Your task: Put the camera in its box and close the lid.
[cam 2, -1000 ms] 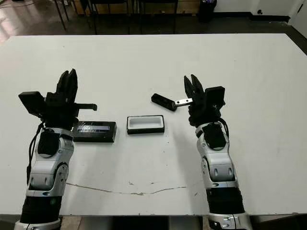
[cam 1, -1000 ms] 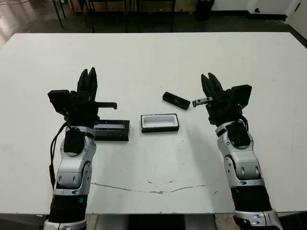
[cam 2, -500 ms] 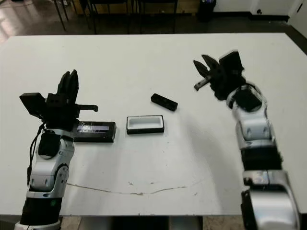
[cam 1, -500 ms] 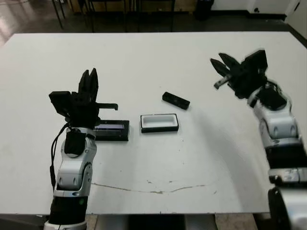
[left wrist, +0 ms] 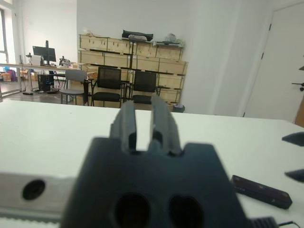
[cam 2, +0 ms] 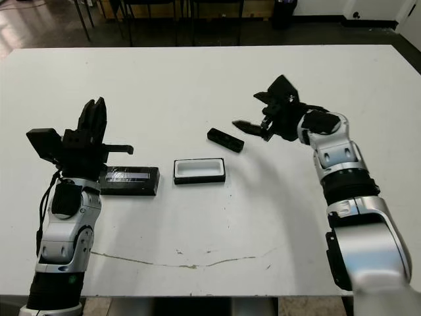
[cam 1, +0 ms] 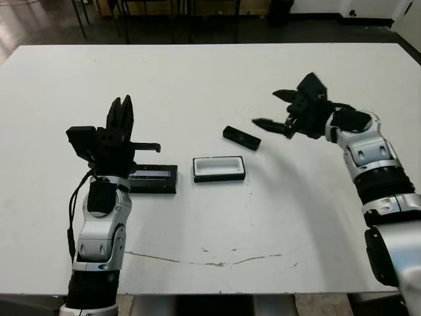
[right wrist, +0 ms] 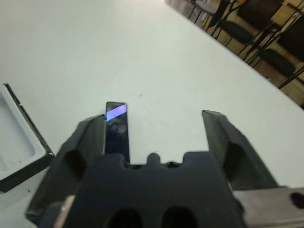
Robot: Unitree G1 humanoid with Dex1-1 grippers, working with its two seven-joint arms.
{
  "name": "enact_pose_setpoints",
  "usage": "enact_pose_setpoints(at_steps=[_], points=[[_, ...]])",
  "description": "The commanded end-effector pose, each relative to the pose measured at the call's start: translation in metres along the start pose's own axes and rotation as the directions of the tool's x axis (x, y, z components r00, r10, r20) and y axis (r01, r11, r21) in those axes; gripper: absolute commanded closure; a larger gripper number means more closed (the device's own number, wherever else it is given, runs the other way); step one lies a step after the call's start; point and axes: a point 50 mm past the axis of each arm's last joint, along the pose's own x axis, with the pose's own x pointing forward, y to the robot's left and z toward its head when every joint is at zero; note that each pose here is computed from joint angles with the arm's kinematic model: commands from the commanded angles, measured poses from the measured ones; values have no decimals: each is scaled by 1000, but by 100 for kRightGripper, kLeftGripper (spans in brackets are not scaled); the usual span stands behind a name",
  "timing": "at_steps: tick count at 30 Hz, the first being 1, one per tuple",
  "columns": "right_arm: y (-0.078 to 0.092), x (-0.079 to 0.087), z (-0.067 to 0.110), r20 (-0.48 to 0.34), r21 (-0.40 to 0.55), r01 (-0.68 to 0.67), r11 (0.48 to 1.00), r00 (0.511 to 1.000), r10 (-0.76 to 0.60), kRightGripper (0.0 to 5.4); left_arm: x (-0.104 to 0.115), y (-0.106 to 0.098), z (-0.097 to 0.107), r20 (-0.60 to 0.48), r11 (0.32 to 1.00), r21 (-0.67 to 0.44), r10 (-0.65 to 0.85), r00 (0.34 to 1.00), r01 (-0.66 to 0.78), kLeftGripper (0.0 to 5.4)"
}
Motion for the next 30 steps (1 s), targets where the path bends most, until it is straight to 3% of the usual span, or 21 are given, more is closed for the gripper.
enact_pose_setpoints(at_steps=[1, 3, 9, 16, 23, 26, 30], points=[[8, 5, -11, -28, 23, -26, 999, 999, 27, 44, -4, 3, -6, -34, 1000, 17, 3, 999, -2, 540], [11, 7, -16, -26, 47, -29, 998, 999, 30, 1, -5, 3, -6, -35, 1000, 15, 2, 999, -1, 540], [18, 11, -29, -11, 147, -3, 989, 1000, 5, 1, -6, 5, -9, -41, 1000, 25, 3, 999, -2, 540], [23, 14, -39, -12, 187, 19, 982, 1000, -17, 1, -5, 7, -10, -38, 1000, 28, 7, 999, -6, 540], [30, 18, -48, -63, 201, 8, 980, 998, 5, 1, -6, 6, -9, -46, 1000, 20, 7, 999, -6, 540], [36, 20, -52, -81, 222, 7, 975, 997, 12, 37, -6, 6, -9, -42, 1000, 26, 7, 999, -5, 540], [42, 23, -60, -120, 229, 15, 973, 993, 13, 127, -6, 6, -9, -39, 1000, 27, 5, 999, -4, 540]])
